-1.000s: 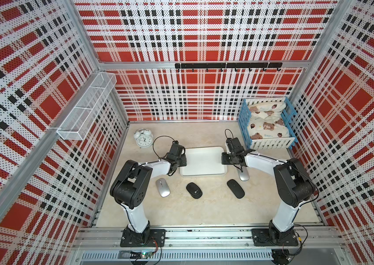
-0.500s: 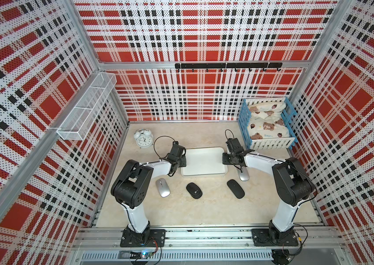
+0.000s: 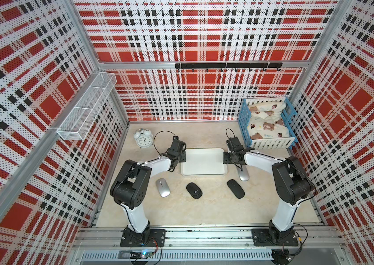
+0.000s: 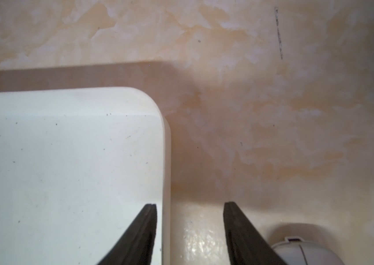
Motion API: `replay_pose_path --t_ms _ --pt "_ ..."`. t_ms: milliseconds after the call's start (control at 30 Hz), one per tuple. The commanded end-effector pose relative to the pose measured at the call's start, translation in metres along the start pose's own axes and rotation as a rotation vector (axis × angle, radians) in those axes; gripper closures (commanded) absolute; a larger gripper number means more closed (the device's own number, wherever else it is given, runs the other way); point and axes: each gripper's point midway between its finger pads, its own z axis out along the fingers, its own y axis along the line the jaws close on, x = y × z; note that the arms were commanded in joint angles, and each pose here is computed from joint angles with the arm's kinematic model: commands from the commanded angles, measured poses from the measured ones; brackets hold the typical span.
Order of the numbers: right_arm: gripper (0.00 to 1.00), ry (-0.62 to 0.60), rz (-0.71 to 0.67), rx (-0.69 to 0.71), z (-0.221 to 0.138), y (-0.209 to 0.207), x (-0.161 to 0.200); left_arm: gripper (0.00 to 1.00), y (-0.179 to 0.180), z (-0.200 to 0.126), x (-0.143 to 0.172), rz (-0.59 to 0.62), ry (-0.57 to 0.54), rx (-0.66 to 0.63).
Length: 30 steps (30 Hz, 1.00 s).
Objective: Put the mouse in the storage box
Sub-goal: Place the storage box at the center of the board, then pick up the mouse from the center of the board.
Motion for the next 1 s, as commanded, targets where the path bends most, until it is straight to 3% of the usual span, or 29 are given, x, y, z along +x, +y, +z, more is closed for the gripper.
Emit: replay_pose_path --t_ms 0,200,233,267,300,433,567,700,833,967 --pt "0.42 -0.060 -0.021 0.008 -0.026 0.001 -0.026 0.48 -0.001 -0.028 -0.020 -0.030 -0.041 0.022" --pt "0.40 -0.079 -0.187 -0.210 -0.061 0.047 -0.035 0.45 0.038 -0.077 -0.016 -0.157 -0.076 -0.077" --pt "0.40 -0.080 -0.227 -0.263 -0.068 0.060 -0.033 0.35 0.051 -0.087 -0.011 -0.194 -0.082 -0.106" --pt "0.40 -0.075 -0.263 -0.313 -0.076 0.073 -0.030 0.11 0.065 -0.096 -0.003 -0.238 -0.083 -0.132" --pt "0.40 -0.066 -0.292 -0.342 -0.080 0.083 -0.026 0.04 0.079 -0.104 0.004 -0.284 -0.083 -0.155" --pt "0.40 -0.033 -0.408 -0.434 -0.091 0.123 -0.007 0.01 0.131 -0.126 0.049 -0.493 -0.084 -0.215" --pt "0.40 -0.040 -0.534 -0.464 -0.091 0.156 0.006 0.00 0.137 -0.116 0.104 -0.591 0.029 -0.190" --pt "0.40 -0.033 -0.559 -0.460 -0.080 0.171 0.004 0.03 0.116 -0.100 0.128 -0.588 0.109 -0.129" --pt "0.40 -0.032 -0.539 -0.466 -0.067 0.179 0.000 0.04 0.090 -0.092 0.123 -0.494 0.128 -0.114" --pt "0.40 -0.035 -0.523 -0.462 -0.060 0.180 -0.001 0.04 0.079 -0.085 0.126 -0.481 0.155 -0.117"
